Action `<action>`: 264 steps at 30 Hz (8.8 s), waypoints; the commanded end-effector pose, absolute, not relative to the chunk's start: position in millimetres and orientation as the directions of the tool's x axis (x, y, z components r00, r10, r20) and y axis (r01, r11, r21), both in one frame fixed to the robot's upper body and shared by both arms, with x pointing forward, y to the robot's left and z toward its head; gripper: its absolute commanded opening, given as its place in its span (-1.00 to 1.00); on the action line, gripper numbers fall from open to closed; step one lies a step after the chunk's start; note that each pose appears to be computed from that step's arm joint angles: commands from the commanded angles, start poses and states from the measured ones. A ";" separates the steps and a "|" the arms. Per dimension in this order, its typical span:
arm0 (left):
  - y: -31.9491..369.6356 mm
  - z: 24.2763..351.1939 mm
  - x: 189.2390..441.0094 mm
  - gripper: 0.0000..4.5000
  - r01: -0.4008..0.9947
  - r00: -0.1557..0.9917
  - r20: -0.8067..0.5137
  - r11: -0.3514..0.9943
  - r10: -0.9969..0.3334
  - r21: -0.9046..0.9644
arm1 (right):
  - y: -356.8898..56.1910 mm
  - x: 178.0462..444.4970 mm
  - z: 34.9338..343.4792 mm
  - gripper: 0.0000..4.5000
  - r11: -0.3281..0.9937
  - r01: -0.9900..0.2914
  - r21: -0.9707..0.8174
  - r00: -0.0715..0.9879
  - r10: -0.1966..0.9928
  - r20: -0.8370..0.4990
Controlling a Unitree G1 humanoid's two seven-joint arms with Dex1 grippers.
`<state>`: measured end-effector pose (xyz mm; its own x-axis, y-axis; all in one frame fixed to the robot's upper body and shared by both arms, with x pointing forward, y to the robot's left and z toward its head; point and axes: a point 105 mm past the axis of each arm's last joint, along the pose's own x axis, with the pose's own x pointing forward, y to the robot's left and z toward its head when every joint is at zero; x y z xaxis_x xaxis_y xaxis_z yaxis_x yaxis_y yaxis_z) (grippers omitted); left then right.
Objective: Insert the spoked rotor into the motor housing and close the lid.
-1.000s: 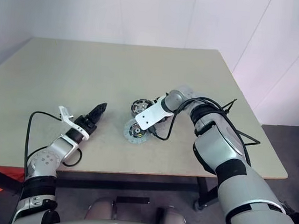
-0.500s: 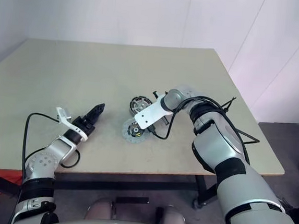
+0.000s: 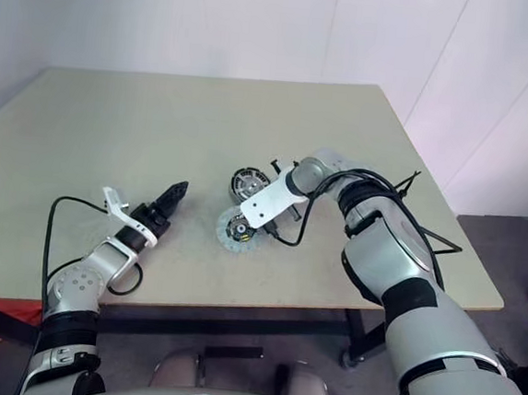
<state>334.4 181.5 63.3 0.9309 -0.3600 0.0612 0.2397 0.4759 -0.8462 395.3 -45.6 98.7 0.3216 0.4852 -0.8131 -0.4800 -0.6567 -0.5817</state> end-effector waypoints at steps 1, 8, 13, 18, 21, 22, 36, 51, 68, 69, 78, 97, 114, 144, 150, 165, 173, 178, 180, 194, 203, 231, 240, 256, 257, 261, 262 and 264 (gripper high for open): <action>180.0 68.0 337.3 1.00 0.258 0.929 0.078 0.479 -0.363 -0.839 | -31.2 402.8 150.1 -1.00 -0.694 -0.279 -0.663 0.393 0.548 -0.739; 177.6 64.1 335.1 1.00 0.250 0.932 0.078 0.472 -0.354 -0.845 | -29.1 399.6 165.0 -1.00 -0.839 0.000 -0.544 0.426 0.492 -0.759; 175.7 60.5 331.2 1.00 0.240 0.938 0.080 0.464 -0.337 -0.853 | -39.7 400.1 147.7 -1.00 -0.928 0.154 -0.338 0.450 0.371 -0.812; 176.0 52.8 319.3 1.00 0.207 0.955 0.078 0.450 -0.288 -0.869 | -45.1 391.9 125.1 -1.00 -0.956 0.244 -0.161 0.415 0.253 -0.874; 174.7 50.1 312.6 1.00 0.191 0.961 0.075 0.443 -0.265 -0.876 | -39.3 392.1 123.1 -1.00 -0.948 0.291 -0.131 0.421 0.249 -0.872; 174.4 49.2 310.6 1.00 0.187 0.963 0.074 0.442 -0.259 -0.877 | -38.5 392.1 121.7 -1.00 -0.945 0.303 -0.120 0.422 0.246 -0.873; 179.7 50.1 305.4 1.00 0.165 0.971 0.064 0.454 -0.230 -0.876 | -3.3 382.4 116.9 0.21 -0.902 0.386 -0.191 0.377 0.344 -0.860; 157.7 60.0 335.5 1.00 0.242 0.925 0.071 0.435 -0.374 -0.867 | 8.8 404.8 204.9 1.00 -0.671 -0.073 -0.738 0.456 0.635 -0.623; 160.7 60.0 341.1 1.00 0.255 0.896 0.027 0.463 -0.443 -0.849 | 2.6 355.2 187.8 1.00 0.285 -0.903 -0.321 0.400 0.828 -0.392; 162.9 60.3 341.9 1.00 0.254 0.897 0.026 0.467 -0.442 -0.847 | 3.6 354.5 187.2 1.00 0.313 -0.903 -0.294 0.414 0.819 -0.398; 164.7 58.3 339.9 1.00 0.250 0.900 0.025 0.470 -0.435 -0.846 | -5.8 347.5 131.5 1.00 0.383 -0.891 -0.244 0.453 0.712 -0.537; 170.0 57.3 334.4 1.00 0.236 0.913 0.024 0.478 -0.408 -0.846 | -19.2 347.2 92.3 1.00 0.335 -0.906 -0.260 0.420 0.633 -0.650; 170.9 57.5 334.4 1.00 0.229 0.917 0.023 0.477 -0.399 -0.849 | -23.7 362.9 83.3 -0.05 0.321 -0.895 -0.310 0.445 0.592 -0.672; 170.6 57.1 335.4 1.00 0.223 0.919 0.022 0.476 -0.393 -0.851 | -32.0 386.8 131.9 -0.99 -0.001 -0.831 -0.556 0.427 0.640 -0.639; 169.8 56.0 335.4 1.00 0.222 0.921 0.023 0.474 -0.390 -0.852 | -31.1 384.6 149.5 -0.99 -0.114 -0.802 -0.587 0.387 0.649 -0.655; 173.2 55.4 332.5 1.00 0.216 0.924 0.018 0.482 -0.382 -0.849 | -16.3 380.0 123.0 -0.29 0.005 -0.863 -0.505 0.386 0.651 -0.653; 172.7 55.3 332.2 1.00 0.217 0.922 0.016 0.483 -0.386 -0.848 | -18.5 388.7 108.6 -0.29 0.083 -0.872 -0.482 0.424 0.621 -0.660; 173.0 55.1 331.9 1.00 0.215 0.923 0.014 0.484 -0.385 -0.849 | -26.9 390.5 94.9 -0.29 0.090 -0.874 -0.477 0.433 0.590 -0.682; 173.0 55.1 331.8 1.00 0.214 0.923 0.014 0.484 -0.384 -0.848 | -28.5 390.7 92.6 -0.29 0.091 -0.875 -0.476 0.434 0.585 -0.685; 172.0 54.5 331.8 1.00 0.214 0.920 0.010 0.483 -0.391 -0.849 | -40.6 377.0 83.5 -0.29 0.079 -0.888 -0.453 0.412 0.573 -0.708; 173.3 55.4 333.3 1.00 0.216 0.920 0.011 0.486 -0.391 -0.847 | -38.3 382.2 79.7 -0.37 0.116 -0.885 -0.451 0.432 0.561 -0.706; 175.5 54.4 332.7 1.00 0.207 0.926 0.009 0.487 -0.378 -0.848 | -34.0 392.1 114.7 -0.99 0.027 -0.827 -0.561 0.459 0.609 -0.647; 174.4 52.4 332.1 1.00 0.203 0.928 0.011 0.484 -0.371 -0.851 | -40.1 366.6 138.5 -0.99 -0.371 -0.689 -0.622 0.333 0.601 -0.727; 181.3 49.2 324.3 1.00 0.183 0.944 0.011 0.495 -0.331 -0.849 | -38.0 362.2 112.6 -0.99 -0.736 -0.358 -0.574 0.294 0.495 -0.818; 181.8 49.3 324.1 1.00 0.183 0.944 0.011 0.496 -0.329 -0.849 | -38.4 363.1 110.7 -0.99 -0.740 -0.352 -0.573 0.297 0.492 -0.818; 182.7 49.5 324.0 1.00 0.181 0.945 0.010 0.498 -0.327 -0.848 | -38.4 360.6 108.0 -0.99 -0.754 -0.327 -0.569 0.285 0.496 -0.820; 182.8 49.6 324.2 1.00 0.181 0.945 0.009 0.499 -0.327 -0.848 | -38.2 359.9 108.1 -0.99 -0.756 -0.321 -0.570 0.283 0.498 -0.820; 182.0 49.7 325.1 1.00 0.183 0.944 0.008 0.500 -0.331 -0.846 | -37.1 358.4 110.0 -0.99 -0.756 -0.316 -0.574 0.277 0.505 -0.818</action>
